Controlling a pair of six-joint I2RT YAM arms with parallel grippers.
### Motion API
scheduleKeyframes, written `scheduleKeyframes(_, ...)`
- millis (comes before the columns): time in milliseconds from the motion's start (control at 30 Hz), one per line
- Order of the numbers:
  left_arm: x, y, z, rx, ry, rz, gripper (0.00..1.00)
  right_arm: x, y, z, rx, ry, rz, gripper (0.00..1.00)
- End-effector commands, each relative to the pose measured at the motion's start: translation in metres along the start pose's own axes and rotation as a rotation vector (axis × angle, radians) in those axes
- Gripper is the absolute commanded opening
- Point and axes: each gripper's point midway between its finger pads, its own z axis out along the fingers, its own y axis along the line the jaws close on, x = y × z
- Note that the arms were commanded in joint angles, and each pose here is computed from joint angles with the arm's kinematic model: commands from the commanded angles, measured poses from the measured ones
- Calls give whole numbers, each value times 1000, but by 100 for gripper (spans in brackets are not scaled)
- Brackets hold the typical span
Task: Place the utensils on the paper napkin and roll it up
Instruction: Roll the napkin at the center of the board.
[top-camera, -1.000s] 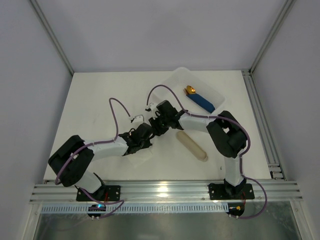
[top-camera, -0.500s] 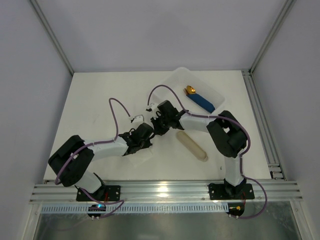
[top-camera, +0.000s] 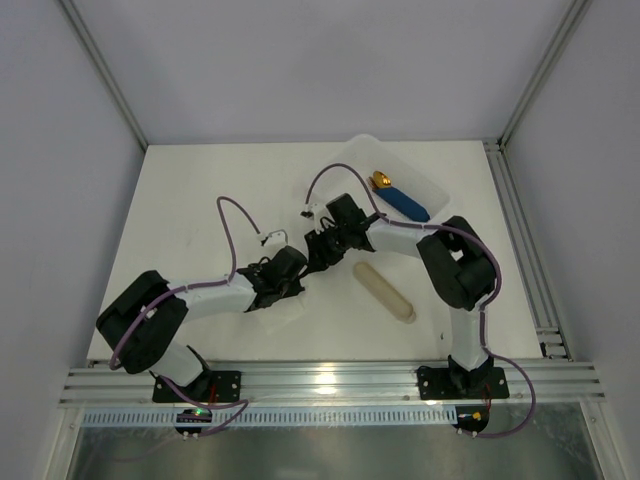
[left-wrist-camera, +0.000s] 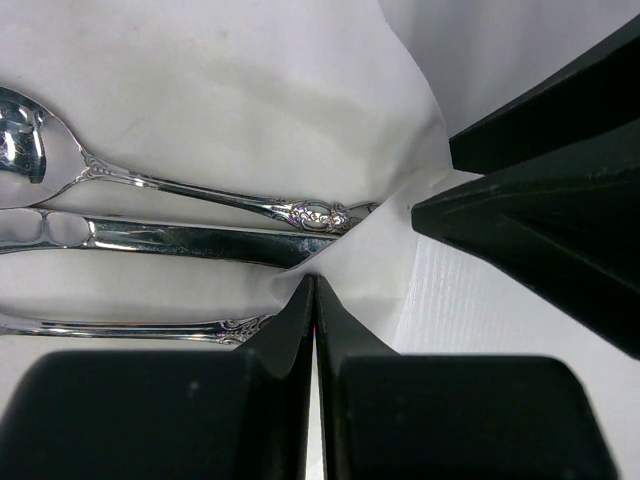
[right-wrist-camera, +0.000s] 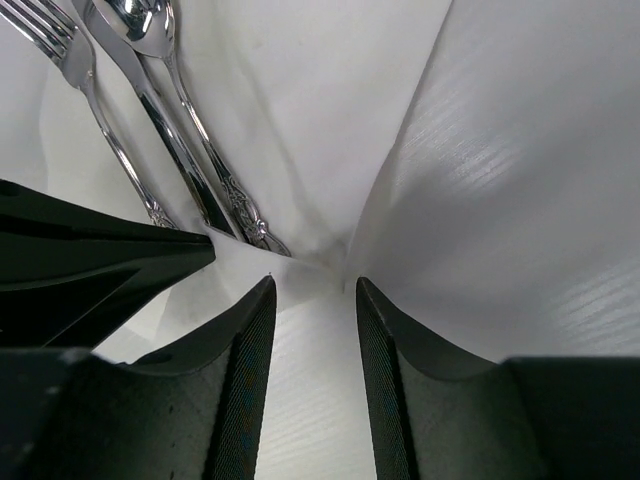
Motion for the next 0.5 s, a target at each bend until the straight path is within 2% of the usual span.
scheduleKeyframes(0, 10, 14, -2, -40, 23, 25, 0, 13, -2, 4, -65, 63, 56, 43)
scheduleKeyframes(167, 10, 14, -2, -39, 24, 28, 0, 4, 2, 8, -174, 58, 79, 43)
scheduleKeyframes(467, 8, 13, -4, -33, 17, 29, 0, -14, 7, 9, -219, 50, 65, 46)
